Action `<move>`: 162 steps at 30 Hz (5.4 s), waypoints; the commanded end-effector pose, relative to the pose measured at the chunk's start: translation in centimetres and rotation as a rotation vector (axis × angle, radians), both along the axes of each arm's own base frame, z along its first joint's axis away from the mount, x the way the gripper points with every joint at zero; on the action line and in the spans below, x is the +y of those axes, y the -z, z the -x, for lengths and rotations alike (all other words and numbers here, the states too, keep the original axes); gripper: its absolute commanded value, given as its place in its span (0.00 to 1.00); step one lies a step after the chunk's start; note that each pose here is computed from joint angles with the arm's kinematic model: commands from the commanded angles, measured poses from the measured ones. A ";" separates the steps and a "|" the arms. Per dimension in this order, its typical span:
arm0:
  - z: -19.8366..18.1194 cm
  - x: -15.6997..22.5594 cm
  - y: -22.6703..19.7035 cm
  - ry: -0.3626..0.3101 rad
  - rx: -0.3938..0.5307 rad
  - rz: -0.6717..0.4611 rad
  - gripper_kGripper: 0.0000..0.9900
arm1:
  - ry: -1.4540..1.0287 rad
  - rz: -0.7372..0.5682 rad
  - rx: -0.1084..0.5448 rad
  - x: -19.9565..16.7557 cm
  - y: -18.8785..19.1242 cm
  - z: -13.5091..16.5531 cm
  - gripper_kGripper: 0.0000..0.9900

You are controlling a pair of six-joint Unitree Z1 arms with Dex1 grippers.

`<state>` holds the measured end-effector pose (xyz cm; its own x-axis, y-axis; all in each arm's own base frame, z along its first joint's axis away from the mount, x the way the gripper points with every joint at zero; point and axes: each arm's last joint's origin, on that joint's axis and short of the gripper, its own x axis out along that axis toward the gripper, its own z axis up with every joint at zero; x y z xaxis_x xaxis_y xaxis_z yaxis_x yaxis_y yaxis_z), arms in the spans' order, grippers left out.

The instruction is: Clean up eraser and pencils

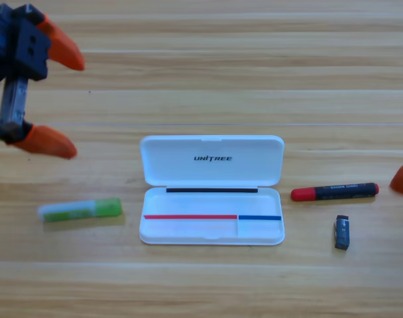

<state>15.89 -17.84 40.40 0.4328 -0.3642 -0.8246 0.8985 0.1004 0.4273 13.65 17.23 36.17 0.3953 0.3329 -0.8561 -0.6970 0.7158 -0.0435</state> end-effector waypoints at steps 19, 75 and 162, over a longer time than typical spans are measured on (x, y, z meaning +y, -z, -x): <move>-11.0 2.0 7.2 -0.152 0.171 -0.303 0.97 | 0.614 0.235 0.417 8.4 15.9 -12.0 0.96; -11.7 1.9 21.5 -0.096 0.453 -0.290 0.96 | 0.829 0.193 0.575 6.0 21.3 -11.4 0.52; -12.4 2.0 23.0 -0.034 0.394 -0.388 0.00 | -0.853 0.526 0.281 20.8 15.9 -12.7 0.02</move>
